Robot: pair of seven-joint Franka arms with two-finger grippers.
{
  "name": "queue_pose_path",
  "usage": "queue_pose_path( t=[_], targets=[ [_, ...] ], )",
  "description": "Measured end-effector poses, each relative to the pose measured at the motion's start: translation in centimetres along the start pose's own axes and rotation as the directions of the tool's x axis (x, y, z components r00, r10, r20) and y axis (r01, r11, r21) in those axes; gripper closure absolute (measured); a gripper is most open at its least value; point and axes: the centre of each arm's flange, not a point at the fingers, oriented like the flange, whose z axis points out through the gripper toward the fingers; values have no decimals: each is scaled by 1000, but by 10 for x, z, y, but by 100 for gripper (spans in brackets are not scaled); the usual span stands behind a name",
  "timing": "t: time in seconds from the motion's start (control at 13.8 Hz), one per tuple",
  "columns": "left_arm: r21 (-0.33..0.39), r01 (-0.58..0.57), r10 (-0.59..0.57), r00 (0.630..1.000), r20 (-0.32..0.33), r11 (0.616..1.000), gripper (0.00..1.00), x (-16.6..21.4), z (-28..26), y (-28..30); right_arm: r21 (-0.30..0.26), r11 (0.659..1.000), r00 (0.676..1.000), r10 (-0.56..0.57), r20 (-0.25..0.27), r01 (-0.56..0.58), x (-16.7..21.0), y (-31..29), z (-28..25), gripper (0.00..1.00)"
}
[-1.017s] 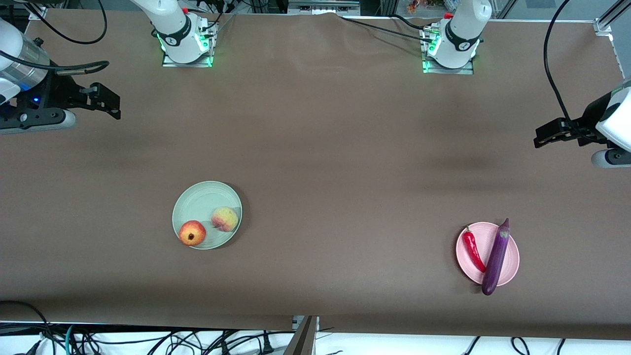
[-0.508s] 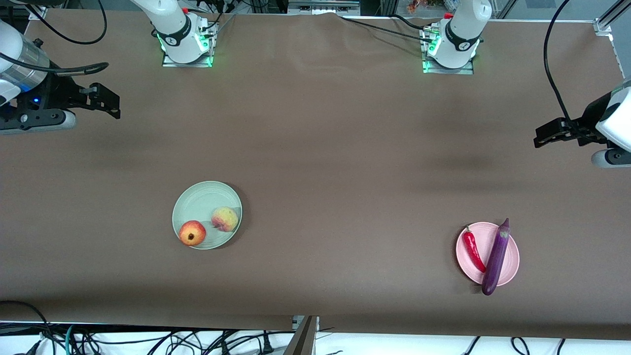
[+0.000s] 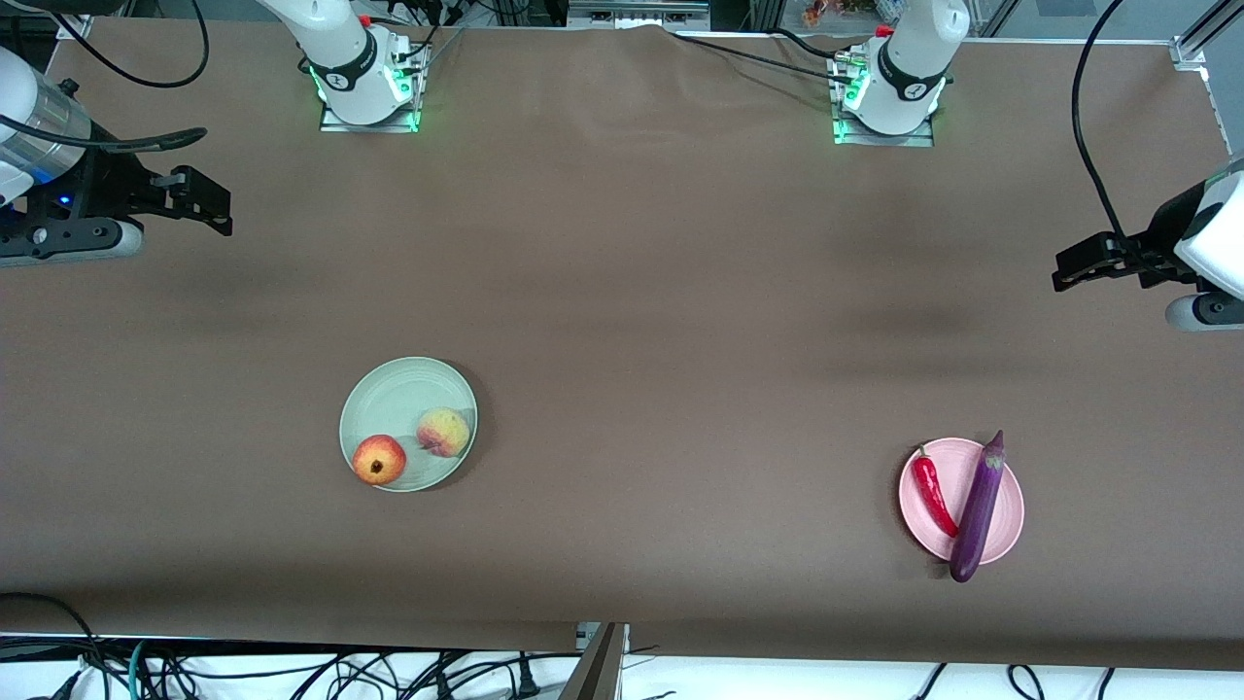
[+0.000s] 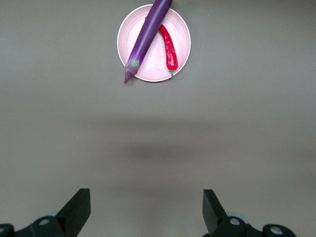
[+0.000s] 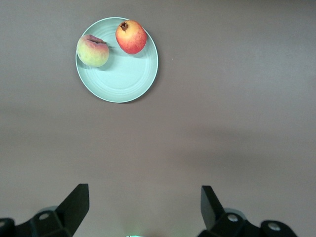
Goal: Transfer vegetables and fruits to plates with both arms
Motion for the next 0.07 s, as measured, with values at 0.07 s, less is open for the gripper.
queue_pose_path(
  t=[0.07],
  targets=[
    [0, 0, 0, 1000, 0, 1000, 0, 0, 0, 0, 0, 1000, 1000, 4, 1, -4, 0, 2, 0, 0]
  ],
)
